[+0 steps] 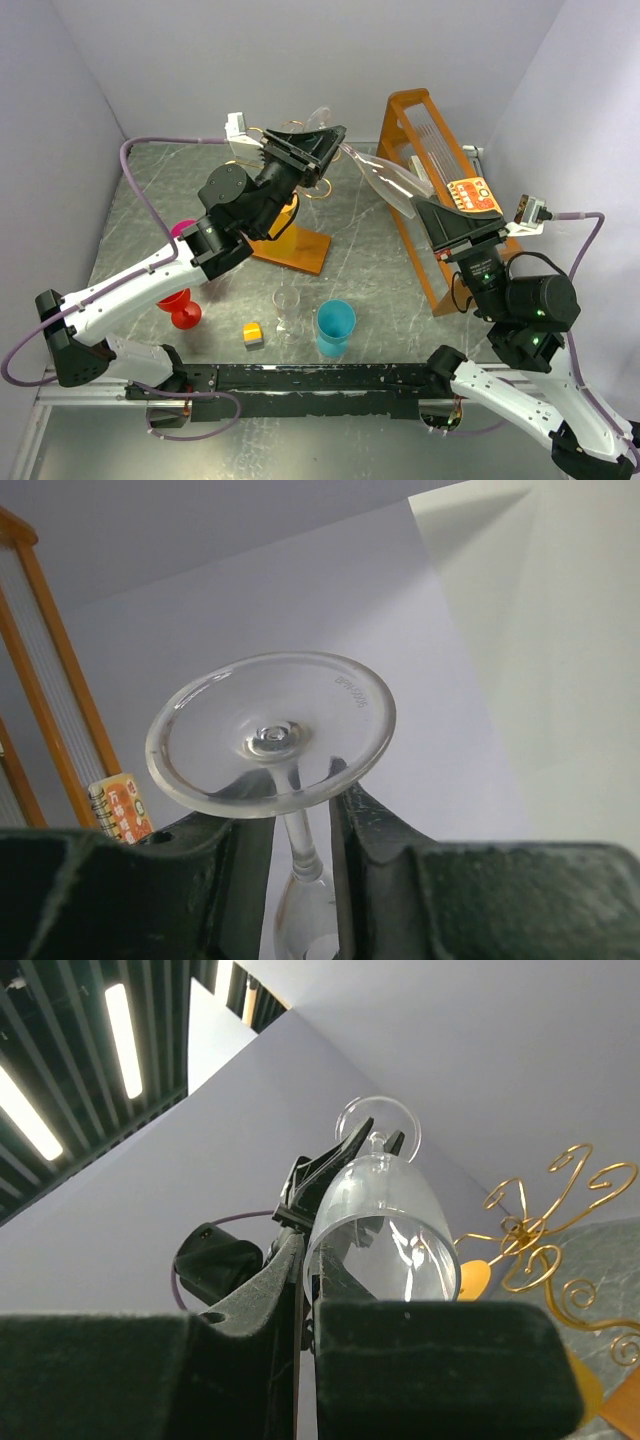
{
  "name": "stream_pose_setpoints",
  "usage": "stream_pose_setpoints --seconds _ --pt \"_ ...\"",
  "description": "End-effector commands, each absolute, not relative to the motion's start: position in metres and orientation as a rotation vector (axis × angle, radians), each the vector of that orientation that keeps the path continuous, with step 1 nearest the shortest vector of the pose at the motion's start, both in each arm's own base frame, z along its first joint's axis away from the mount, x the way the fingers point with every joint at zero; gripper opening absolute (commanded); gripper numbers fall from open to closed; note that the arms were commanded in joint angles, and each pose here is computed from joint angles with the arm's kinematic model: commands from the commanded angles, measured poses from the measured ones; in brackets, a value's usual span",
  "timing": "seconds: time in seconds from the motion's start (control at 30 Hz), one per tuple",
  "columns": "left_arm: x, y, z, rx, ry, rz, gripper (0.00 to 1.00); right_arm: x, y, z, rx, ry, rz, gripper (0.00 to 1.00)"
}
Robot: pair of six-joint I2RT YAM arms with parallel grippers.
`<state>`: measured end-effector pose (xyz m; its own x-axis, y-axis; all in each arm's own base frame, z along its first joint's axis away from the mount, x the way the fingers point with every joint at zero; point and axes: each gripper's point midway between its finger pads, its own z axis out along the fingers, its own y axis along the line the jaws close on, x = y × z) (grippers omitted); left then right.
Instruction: Place the wine glass upside down on the wine glass rack
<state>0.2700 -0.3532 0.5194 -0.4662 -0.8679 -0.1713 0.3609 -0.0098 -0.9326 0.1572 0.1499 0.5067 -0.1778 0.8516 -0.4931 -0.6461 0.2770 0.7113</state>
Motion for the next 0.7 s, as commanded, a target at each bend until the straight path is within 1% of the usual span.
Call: stream_pose_setpoints --seconds 0.0,0.17,0.2,0.23,0.37,0.4,0.5,0.57,0.67 --pt "0.264 -0.332 0.549 -0.595 1.172 -1.666 0.35 0.145 0.154 0.515 0.201 1.096 1.425 0.00" --pt "0.266 -0.329 0.550 -0.613 1.137 -1.680 0.22 0.144 0.154 0.515 0.193 1.110 1.428 0.00" --pt "0.265 -0.330 0.551 -0.608 1.130 -1.684 0.13 0.144 0.155 0.514 0.192 1.115 1.428 0.00" --pt "0.265 -0.331 0.551 -0.596 1.121 -1.689 0.08 0.144 0.155 0.513 0.194 1.120 1.427 0.00" --pt "0.265 -0.334 0.553 -0.559 1.112 -1.669 0.07 0.149 0.157 0.503 0.210 1.186 1.393 0.00" --pt "0.265 -0.333 0.553 -0.552 1.111 -1.662 0.07 0.150 0.156 0.502 0.212 1.202 1.384 0.05" --pt "0.265 -0.330 0.551 -0.545 1.102 -1.636 0.07 0.148 0.152 0.498 0.216 1.237 1.360 0.31" --pt "0.265 -0.328 0.549 -0.525 1.102 -1.608 0.07 0.147 0.152 0.493 0.215 1.247 1.360 0.46" --pt "0.265 -0.324 0.547 -0.502 1.106 -1.566 0.07 0.143 0.152 0.491 0.190 1.265 1.354 0.58"
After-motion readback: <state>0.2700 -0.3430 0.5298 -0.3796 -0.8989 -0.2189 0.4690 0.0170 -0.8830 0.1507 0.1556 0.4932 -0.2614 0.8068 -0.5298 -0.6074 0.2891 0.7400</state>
